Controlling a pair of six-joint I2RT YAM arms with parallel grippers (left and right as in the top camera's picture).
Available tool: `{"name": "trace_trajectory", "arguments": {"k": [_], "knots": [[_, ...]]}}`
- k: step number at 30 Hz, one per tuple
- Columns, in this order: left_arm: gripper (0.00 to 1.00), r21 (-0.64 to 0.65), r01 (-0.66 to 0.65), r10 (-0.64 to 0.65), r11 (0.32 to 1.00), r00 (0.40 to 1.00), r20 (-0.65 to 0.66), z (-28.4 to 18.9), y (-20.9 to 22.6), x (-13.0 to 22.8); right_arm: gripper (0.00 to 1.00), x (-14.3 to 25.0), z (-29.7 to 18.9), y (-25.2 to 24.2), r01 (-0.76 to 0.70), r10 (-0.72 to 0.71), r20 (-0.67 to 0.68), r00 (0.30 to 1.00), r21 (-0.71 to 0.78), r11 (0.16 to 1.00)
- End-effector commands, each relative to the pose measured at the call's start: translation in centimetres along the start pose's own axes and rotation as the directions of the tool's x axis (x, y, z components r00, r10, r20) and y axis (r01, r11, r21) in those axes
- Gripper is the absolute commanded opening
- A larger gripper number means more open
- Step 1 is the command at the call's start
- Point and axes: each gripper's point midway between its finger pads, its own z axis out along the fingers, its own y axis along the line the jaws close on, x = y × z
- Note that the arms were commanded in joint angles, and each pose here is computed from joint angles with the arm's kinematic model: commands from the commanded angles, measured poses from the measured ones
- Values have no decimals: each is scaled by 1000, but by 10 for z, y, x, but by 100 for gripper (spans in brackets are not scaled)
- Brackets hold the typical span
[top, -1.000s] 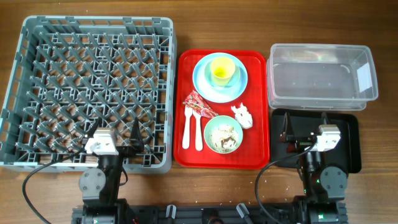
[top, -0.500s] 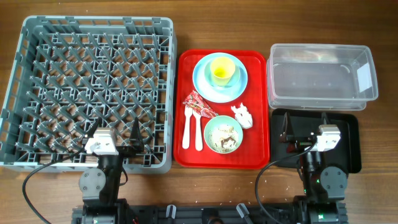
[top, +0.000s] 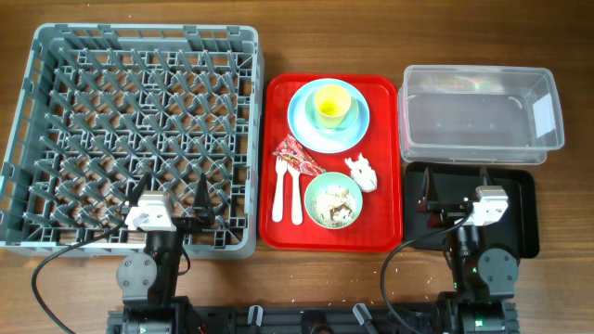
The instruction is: Sort waste into correct bins and load items into the dishwasher rack
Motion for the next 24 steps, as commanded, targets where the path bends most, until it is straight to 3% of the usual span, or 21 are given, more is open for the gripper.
{"name": "trace_trajectory", "arguments": {"k": [1,4,8,11,12,14,16,18,19,20,21,22,24], "knots": [[100,68,-8,10,998,1000,-24,-1,-12,7,100,-2,0,-4,-14,13,9,1000,21,1000],[100,123,119,-114,985,992,-45,-5,-23,-3,100,-2,0,-4,-14,14,9,1000,21,1000],[100,245,140,-147,959,989,11,-25,-52,-98,100,-2,0,-4,-14,13,9,1000,21,1000],[100,327,152,-97,933,979,-181,-22,-76,-136,100,-2,0,-4,-14,13,9,1000,21,1000],[100,365,195,-85,910,951,-296,-19,-88,-145,100,-2,0,-4,-14,14,9,1000,21,1000],[100,345,331,-105,878,838,-536,-3,-100,-156,100,-2,0,-4,-14,13,9,1000,21,1000],[100,276,452,-166,848,721,-673,34,-104,-164,100,-2,0,-4,-14,13,9,1000,21,1000],[100,258,594,-186,762,582,-791,44,-121,-151,100,-2,0,-4,-14,14,9,1000,21,1000],[85,244,634,-179,734,527,-831,44,-128,-142,100,-2,0,-4,-14,13,9,1000,21,1000],[24,182,659,-166,730,429,-888,44,-133,-119,100,-2,0,-4,-14,14,9,1000,21,1000],[5,126,657,-156,744,355,-922,42,-136,-101,100,-2,0,-4,-14,13,9,1000,21,1000],[4,54,613,-129,788,250,-960,38,-139,-71,100,-2,0,-4,-14,13,9,1000,21,1000],[4,18,510,-75,860,161,-984,31,-142,-37,100,-2,0,-4,-14,13,9,1000,21,1000]]}}
